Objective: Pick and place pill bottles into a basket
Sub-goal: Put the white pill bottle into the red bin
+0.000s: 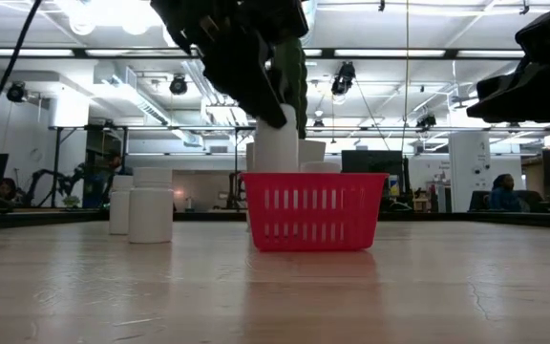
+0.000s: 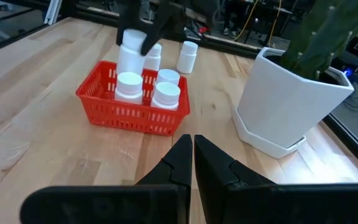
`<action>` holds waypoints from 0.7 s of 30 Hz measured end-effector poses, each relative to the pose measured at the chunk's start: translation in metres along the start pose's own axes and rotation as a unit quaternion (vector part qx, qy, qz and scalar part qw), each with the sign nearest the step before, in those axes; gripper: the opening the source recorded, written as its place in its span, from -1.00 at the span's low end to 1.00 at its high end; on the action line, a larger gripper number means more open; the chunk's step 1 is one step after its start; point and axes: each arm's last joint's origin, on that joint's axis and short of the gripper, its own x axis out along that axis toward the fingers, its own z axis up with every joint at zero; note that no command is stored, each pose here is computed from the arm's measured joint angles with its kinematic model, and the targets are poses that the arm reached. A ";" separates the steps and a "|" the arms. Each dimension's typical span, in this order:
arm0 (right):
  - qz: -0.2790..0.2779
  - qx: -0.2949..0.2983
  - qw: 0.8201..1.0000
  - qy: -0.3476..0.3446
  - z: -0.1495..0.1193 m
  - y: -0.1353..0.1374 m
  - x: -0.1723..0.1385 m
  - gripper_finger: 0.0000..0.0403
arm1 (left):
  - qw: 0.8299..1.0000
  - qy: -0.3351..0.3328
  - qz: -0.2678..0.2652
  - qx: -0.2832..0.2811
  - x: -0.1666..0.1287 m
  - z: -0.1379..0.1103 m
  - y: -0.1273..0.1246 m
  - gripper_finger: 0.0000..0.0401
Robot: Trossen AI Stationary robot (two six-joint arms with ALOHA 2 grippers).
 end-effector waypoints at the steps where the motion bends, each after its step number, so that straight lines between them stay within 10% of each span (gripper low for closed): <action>1: 0.000 0.000 1.000 0.000 0.000 0.000 0.000 -0.96 | 1.000 0.003 0.002 -0.001 0.002 -0.001 0.000 -0.30; 21: 0.001 -0.001 1.000 0.002 -0.002 0.000 0.000 -0.96 | 0.998 0.039 0.043 -0.002 0.022 -0.011 0.004 -0.30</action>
